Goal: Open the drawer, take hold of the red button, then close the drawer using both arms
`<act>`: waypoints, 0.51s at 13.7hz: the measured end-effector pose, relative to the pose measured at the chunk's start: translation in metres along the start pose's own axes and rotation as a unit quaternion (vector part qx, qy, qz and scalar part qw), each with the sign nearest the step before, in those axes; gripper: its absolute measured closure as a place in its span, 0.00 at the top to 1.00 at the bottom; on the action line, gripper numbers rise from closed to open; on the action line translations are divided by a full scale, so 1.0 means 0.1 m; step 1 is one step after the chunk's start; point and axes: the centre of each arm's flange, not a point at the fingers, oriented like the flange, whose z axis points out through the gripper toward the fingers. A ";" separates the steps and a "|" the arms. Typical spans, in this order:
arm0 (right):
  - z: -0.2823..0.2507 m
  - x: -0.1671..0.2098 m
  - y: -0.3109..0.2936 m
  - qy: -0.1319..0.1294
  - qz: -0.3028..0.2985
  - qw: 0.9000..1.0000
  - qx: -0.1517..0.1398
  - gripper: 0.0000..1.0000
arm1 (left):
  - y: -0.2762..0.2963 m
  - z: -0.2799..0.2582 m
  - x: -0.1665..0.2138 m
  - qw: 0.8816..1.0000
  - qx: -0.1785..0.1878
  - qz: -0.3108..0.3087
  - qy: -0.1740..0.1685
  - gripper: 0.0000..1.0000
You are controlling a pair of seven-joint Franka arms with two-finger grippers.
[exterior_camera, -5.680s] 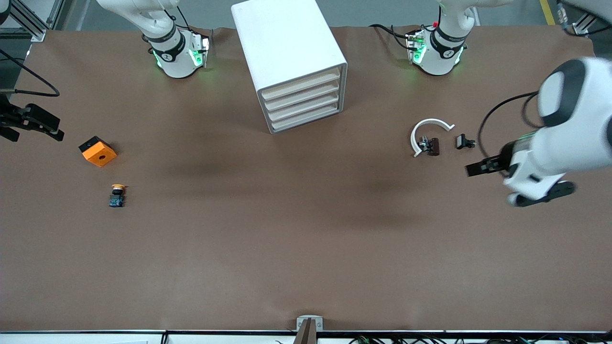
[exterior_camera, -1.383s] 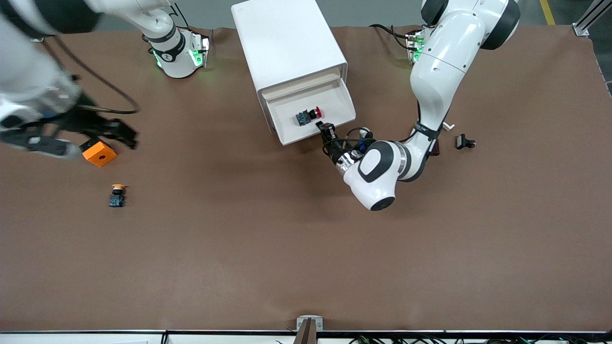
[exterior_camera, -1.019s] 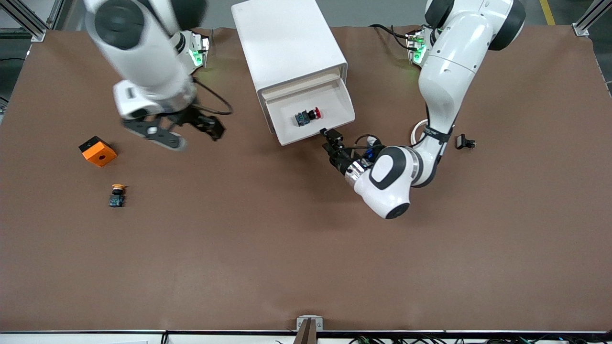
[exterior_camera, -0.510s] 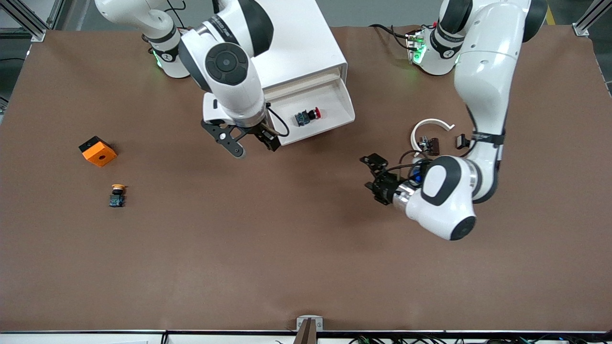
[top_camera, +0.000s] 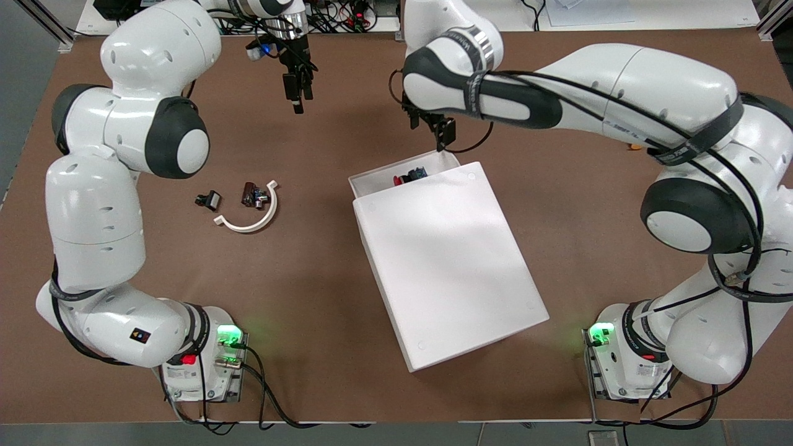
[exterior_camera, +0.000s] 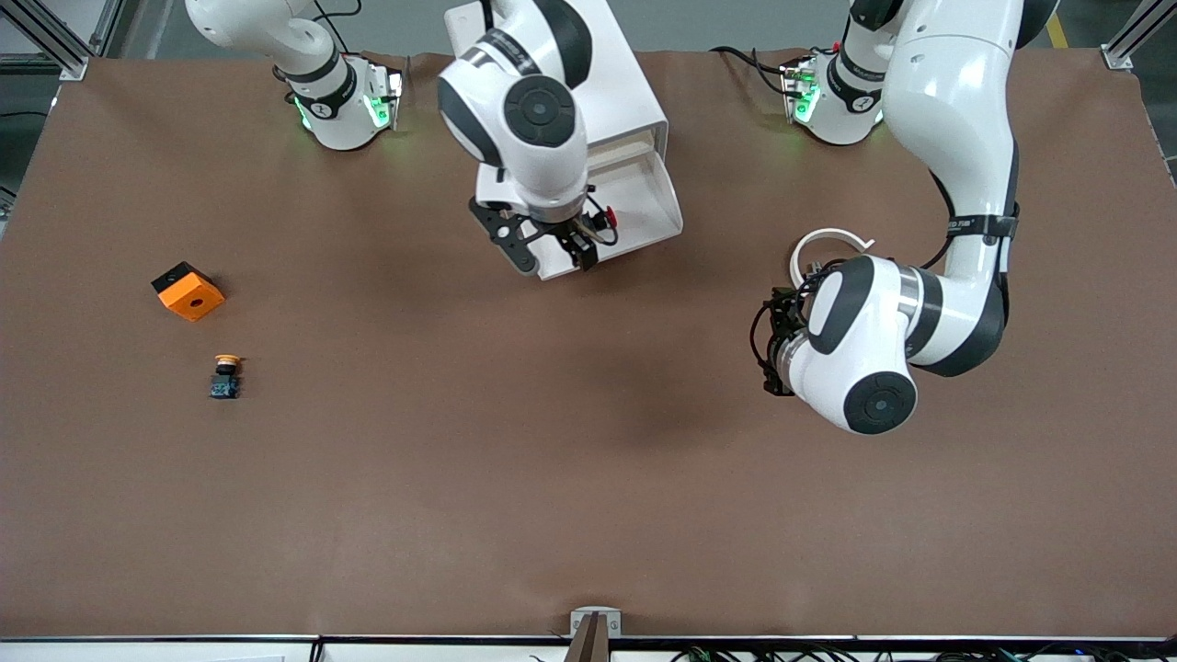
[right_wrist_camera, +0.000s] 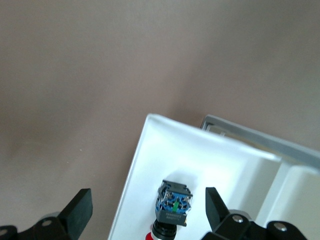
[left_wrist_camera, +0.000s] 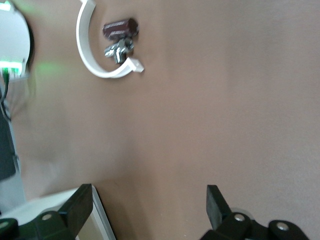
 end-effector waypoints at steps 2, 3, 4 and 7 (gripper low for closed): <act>0.15 -0.14 -0.01 0.001 -0.003 1.000 -0.009 1.00 | 0.01 0.00 0.06 1.000 -0.002 0.018 0.014 1.00; 0.21 -0.20 -0.01 0.002 -0.007 1.000 -0.013 1.00 | 0.01 0.00 0.08 0.999 -0.004 0.029 0.024 1.00; 0.28 -0.26 0.00 0.003 -0.011 1.000 -0.018 1.00 | 0.01 0.00 0.09 0.998 -0.005 0.046 0.037 1.00; 0.45 -0.36 0.00 0.007 -0.018 0.999 -0.031 1.00 | -0.07 -0.18 0.06 0.990 -0.024 0.124 0.065 1.00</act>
